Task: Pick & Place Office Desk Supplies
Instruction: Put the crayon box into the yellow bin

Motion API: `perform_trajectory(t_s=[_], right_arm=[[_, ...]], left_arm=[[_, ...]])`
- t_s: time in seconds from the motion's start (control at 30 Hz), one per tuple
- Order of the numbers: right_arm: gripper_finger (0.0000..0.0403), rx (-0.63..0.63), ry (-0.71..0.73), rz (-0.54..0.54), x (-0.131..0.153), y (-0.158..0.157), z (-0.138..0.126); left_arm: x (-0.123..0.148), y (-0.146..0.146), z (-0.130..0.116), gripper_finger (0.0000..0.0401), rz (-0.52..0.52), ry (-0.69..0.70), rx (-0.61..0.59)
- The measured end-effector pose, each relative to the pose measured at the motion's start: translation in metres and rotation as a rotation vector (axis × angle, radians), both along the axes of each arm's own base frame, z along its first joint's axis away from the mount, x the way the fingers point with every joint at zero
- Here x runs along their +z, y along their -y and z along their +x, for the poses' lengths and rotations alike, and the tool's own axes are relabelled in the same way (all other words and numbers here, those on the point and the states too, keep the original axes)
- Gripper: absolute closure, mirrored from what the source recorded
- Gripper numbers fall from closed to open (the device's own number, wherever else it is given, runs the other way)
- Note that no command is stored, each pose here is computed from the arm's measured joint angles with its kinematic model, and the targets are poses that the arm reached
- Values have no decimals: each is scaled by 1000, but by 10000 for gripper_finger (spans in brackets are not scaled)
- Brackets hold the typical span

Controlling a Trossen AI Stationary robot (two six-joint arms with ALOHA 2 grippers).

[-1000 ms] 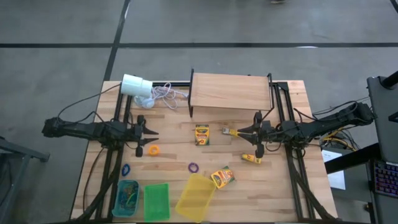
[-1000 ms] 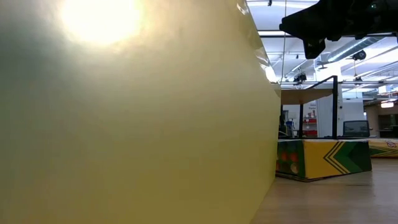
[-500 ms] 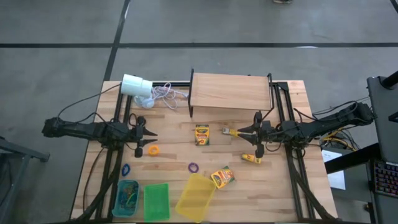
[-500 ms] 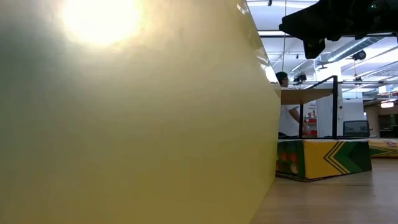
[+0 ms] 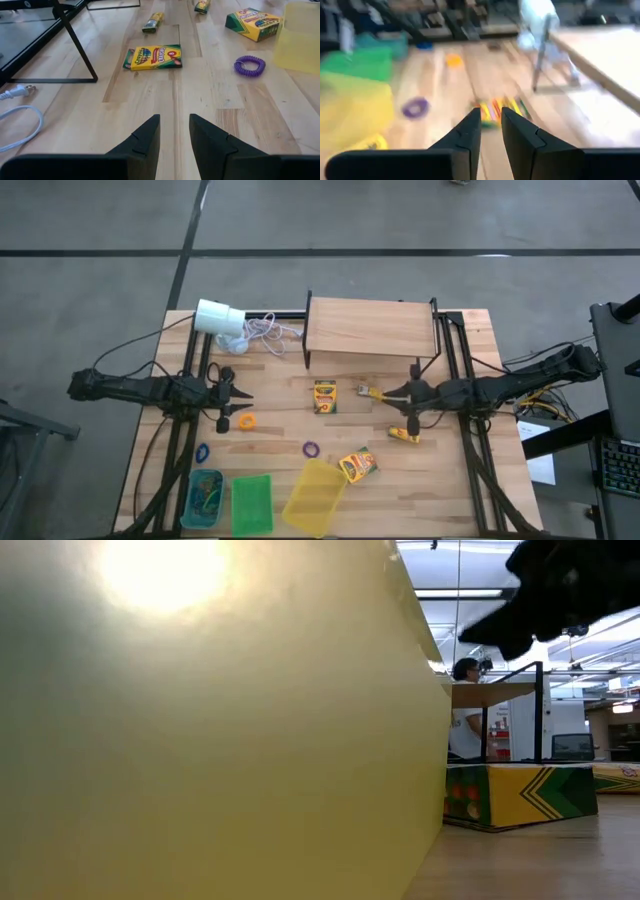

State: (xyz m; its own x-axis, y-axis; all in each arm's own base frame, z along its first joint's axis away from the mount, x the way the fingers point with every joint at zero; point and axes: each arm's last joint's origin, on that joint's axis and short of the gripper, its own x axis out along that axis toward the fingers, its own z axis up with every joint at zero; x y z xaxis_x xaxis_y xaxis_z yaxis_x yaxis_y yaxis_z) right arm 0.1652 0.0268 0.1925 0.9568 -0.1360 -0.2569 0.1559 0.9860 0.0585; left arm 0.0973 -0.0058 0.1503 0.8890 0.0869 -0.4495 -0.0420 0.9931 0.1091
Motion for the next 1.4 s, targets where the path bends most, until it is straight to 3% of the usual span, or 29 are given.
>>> perform_trajectory(t_s=[0.13, 0.4, 0.73, 0.83, 1.0, 1.17, 1.4], right_arm=[[323, -100, -109, 37, -7, 3, -3], [297, -148, -248, 65, 3, 3, 3], [205, -435, -195, 411, -4, 6, 15], [189, -480, -189, 456, -8, 6, 17], [182, -470, -226, 358, -11, 7, 19], [181, -349, -318, 102, -10, 5, 24], [181, -247, -458, -141, -9, 2, 46]], left_arm=[[0, 0, 0, 292, 1, -1, -1], [0, 0, 0, 292, 1, -1, -1], [0, 0, 0, 292, 1, -1, 0], [0, 0, 0, 292, 1, -1, 0], [0, 0, 0, 292, 1, -1, 0], [0, 0, 0, 292, -2, -1, 1], [0, 0, 0, 292, -2, -1, 1]])
